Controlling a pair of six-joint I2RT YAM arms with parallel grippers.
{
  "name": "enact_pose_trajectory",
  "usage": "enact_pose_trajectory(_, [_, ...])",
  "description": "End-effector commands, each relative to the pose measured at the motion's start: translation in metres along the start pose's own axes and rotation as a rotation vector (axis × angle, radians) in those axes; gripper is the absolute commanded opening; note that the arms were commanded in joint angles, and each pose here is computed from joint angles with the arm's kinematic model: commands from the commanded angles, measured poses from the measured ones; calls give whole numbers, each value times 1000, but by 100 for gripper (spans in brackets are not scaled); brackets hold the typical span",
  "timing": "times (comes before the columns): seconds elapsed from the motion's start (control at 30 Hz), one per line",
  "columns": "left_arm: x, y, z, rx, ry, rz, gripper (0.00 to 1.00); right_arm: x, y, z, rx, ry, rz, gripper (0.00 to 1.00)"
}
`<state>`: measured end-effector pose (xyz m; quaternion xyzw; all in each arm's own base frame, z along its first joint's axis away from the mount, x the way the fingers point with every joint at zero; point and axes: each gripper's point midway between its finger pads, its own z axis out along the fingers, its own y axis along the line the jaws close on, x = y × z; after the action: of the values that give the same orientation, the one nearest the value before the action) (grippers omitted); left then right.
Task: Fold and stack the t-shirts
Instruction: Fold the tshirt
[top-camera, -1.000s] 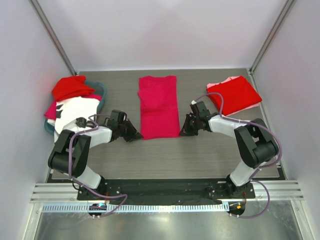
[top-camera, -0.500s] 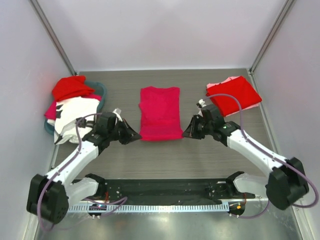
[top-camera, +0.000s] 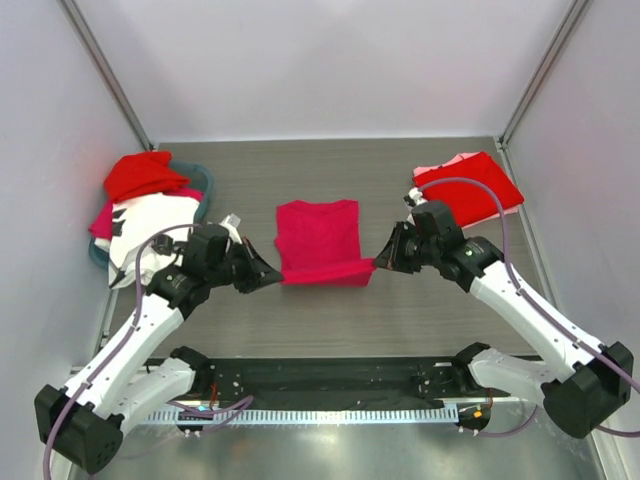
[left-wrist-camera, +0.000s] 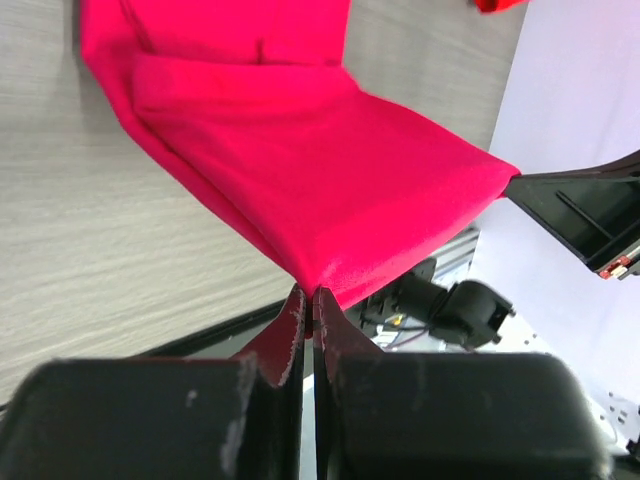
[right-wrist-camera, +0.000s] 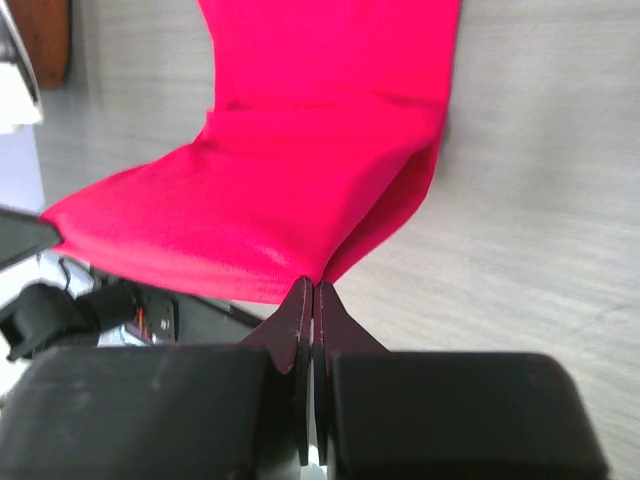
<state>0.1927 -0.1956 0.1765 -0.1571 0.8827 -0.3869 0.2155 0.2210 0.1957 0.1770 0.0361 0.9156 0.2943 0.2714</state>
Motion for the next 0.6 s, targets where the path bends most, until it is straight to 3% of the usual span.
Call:
enact_pose_trajectory(0.0, [-18, -9, -2, -27, -52, 13, 0, -30, -5, 2, 95, -68, -32, 1])
enact_pose_trajectory(0.23, [-53, -12, 6, -104, -129, 42, 0, -67, -8, 33, 169, -79, -53, 1])
enact_pose_trajectory(0.57, [-104, -6, 28, -144, -151, 13, 0, -116, -11, 67, 193, -93, -48, 1])
